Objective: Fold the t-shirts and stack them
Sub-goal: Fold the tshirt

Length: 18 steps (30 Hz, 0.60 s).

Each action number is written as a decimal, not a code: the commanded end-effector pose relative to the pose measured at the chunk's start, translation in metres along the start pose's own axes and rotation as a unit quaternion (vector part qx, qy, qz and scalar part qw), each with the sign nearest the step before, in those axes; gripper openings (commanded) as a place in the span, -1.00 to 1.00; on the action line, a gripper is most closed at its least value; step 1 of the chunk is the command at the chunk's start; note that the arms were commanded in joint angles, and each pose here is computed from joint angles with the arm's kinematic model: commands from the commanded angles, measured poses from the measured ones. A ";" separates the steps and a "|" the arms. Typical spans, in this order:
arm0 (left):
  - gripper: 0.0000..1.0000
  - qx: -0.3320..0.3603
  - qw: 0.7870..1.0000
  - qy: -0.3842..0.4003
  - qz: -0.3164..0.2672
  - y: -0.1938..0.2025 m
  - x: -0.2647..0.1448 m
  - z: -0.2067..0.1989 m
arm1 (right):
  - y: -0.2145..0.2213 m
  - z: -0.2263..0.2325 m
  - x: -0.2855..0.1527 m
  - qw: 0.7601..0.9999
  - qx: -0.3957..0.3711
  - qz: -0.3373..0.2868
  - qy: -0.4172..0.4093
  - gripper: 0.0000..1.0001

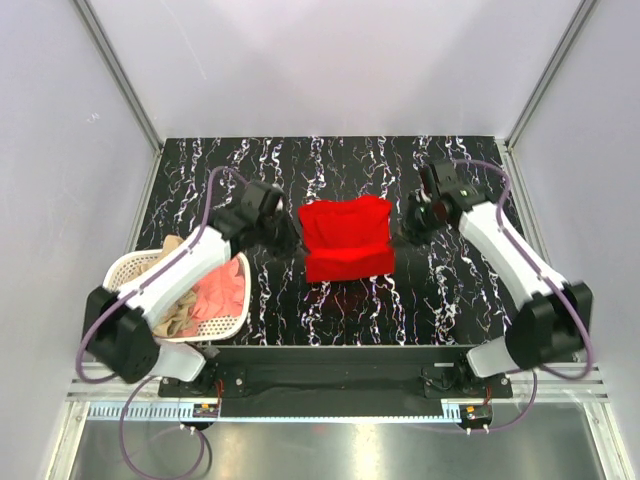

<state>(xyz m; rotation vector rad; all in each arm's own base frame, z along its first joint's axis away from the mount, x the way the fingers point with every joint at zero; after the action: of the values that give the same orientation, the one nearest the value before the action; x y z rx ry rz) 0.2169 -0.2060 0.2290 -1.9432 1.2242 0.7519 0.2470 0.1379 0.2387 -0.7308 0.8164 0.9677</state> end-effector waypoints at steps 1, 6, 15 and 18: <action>-0.81 0.013 1.000 0.012 0.014 -0.042 0.012 -0.003 | -0.039 0.014 0.008 1.000 -0.021 -0.020 0.009 -1.00; -0.76 0.026 0.999 0.025 0.014 -0.107 0.022 -0.023 | -0.093 0.036 0.033 1.000 -0.022 -0.010 0.001 -1.00; -0.67 -0.010 0.999 0.042 0.024 -0.174 0.071 -0.006 | -0.162 0.052 0.080 0.999 -0.019 -0.001 -0.036 -0.99; -0.60 -0.027 0.998 0.054 0.024 -0.190 0.088 0.001 | -0.179 0.053 0.104 0.999 -0.016 0.006 -0.045 -0.93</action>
<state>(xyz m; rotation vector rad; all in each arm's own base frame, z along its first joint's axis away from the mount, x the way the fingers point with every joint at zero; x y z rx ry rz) 0.4070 -0.1934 0.2064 -1.9827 1.2812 0.7990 0.4418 0.1501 0.2135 -0.7186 0.7697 0.9717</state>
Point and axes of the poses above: each gripper's point midway between its finger pads, its own x axis out along the fingers, its own z axis along the line the jaws close on, y = z × x, the point moved 8 cm from there along -x, back along the fingers, and after that the axes turned 2 degrees about x, right-handed, at the moved point
